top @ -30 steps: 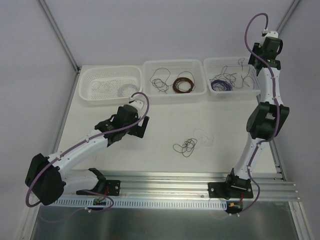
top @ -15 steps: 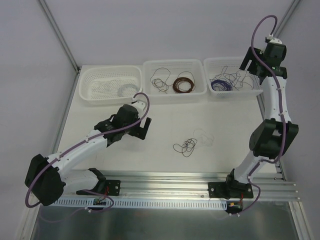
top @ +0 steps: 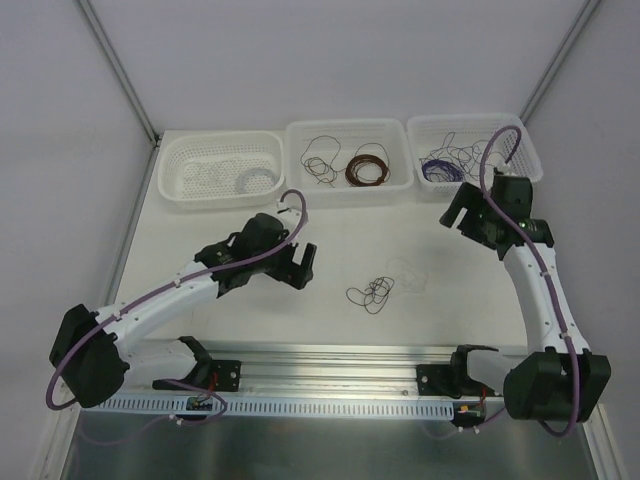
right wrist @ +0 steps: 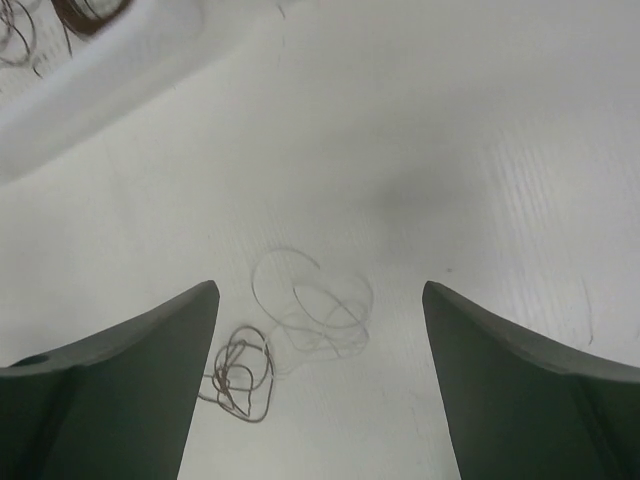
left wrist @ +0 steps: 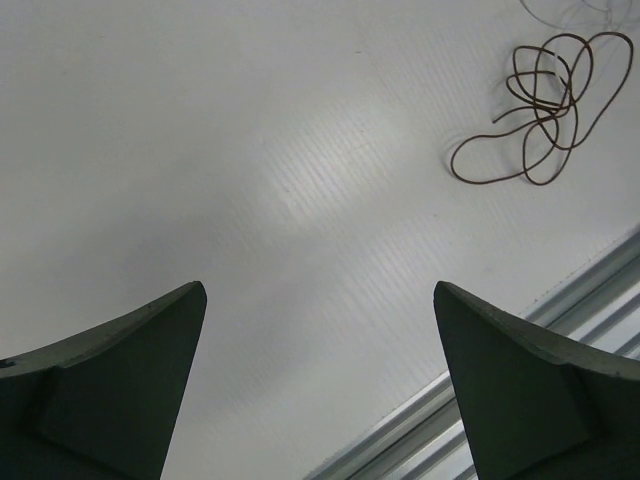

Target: Untangle the cables

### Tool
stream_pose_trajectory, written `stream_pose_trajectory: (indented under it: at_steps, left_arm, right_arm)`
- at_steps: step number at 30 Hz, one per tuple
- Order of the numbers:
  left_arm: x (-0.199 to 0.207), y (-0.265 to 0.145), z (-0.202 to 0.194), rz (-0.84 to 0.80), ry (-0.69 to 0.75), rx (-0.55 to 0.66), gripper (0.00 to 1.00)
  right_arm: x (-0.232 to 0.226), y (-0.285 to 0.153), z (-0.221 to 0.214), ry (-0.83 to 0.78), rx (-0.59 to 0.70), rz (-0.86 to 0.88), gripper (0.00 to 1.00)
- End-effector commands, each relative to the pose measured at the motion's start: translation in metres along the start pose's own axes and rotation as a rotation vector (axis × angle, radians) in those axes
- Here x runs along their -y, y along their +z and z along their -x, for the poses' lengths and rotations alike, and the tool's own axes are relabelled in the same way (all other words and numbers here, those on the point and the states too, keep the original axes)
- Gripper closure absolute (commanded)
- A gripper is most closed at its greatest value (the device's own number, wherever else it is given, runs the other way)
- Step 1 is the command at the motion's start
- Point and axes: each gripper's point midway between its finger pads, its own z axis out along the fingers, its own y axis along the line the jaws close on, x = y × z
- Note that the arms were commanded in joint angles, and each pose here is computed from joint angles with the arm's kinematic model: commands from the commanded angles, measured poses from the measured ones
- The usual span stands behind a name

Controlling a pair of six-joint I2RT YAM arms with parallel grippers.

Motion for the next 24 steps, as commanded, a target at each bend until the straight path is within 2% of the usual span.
stream_pose_trajectory:
  at_steps: [1,2,6,10,11,17,21,24]
  left_arm:
    - [0.04,0.008,0.011,-0.095,-0.013,0.011,0.01]
    - [0.047,0.01,0.009,-0.1,-0.003,0.001,0.01]
    - [0.086,0.019,0.012,-0.122,0.081,-0.003,0.01]
    - [0.114,0.042,0.007,-0.121,0.165,-0.043,0.01]
    - [0.123,0.046,0.016,-0.125,0.177,-0.025,0.02]
    - [0.164,0.084,0.017,-0.156,0.29,-0.046,0.07]
    - [0.178,0.106,0.015,-0.165,0.344,-0.058,0.16]
    - [0.18,0.121,0.012,-0.159,0.363,-0.075,0.18]
  right_arm:
    - [-0.004,-0.01,-0.041,0.026,-0.063,0.036,0.13]
    - [0.003,-0.004,-0.062,0.029,-0.109,0.022,0.12]
    - [0.011,0.002,-0.101,0.045,-0.174,0.015,0.11]
    - [0.01,0.007,-0.124,0.077,-0.209,0.041,0.09]
    - [0.009,0.009,-0.13,0.079,-0.22,0.044,0.08]
    - [0.008,0.008,-0.141,0.065,-0.247,0.049,0.06]
    - [0.006,0.006,-0.145,0.061,-0.253,0.065,0.05]
    - [0.006,0.006,-0.147,0.058,-0.255,0.069,0.05]
